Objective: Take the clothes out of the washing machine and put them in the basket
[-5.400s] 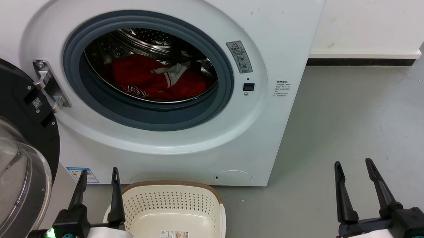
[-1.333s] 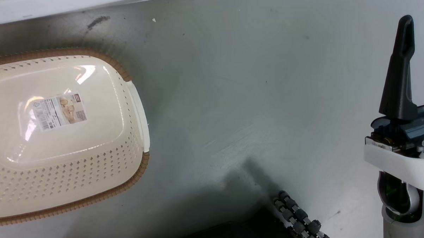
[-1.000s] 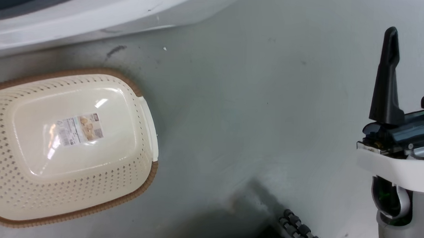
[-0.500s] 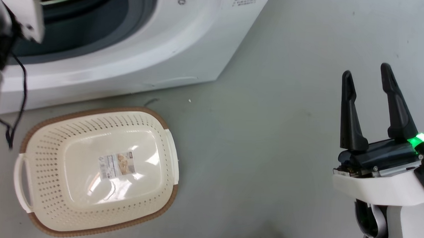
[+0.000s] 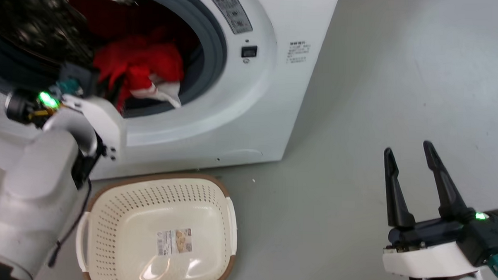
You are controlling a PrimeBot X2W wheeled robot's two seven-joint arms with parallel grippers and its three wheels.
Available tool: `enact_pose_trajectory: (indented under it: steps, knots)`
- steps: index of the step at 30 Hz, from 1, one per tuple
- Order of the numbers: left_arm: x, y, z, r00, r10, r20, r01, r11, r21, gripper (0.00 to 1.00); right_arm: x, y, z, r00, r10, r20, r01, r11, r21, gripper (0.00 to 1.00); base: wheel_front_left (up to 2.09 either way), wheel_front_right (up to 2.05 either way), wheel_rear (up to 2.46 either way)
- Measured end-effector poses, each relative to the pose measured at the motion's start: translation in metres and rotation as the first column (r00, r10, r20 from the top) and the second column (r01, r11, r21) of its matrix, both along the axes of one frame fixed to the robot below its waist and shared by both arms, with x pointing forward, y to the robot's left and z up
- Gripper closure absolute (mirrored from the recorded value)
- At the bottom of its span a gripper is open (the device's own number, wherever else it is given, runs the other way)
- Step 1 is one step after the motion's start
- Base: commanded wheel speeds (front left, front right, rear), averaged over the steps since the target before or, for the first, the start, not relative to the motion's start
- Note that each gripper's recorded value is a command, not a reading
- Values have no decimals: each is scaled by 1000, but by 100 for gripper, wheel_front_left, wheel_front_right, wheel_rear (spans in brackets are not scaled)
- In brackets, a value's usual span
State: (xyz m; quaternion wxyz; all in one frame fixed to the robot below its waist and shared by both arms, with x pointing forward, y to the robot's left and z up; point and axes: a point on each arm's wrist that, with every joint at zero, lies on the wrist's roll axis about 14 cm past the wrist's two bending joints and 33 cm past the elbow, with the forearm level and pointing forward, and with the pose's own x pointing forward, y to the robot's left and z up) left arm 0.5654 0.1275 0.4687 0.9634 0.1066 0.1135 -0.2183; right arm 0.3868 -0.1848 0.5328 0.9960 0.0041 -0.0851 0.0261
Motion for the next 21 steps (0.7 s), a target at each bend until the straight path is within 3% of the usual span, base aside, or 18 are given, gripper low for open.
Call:
enact_pose_trajectory:
  steps: [13,21]
  knots:
    - [-108,12,25,998,30,57,-27,998,-57,100,-37,18,26,996,52,75,-52,999,-2,0,0,0,0]
    - [-162,6,-8,998,26,-59,-31,997,-70,100,-42,26,26,994,75,76,-76,997,12,0,0,0,0]
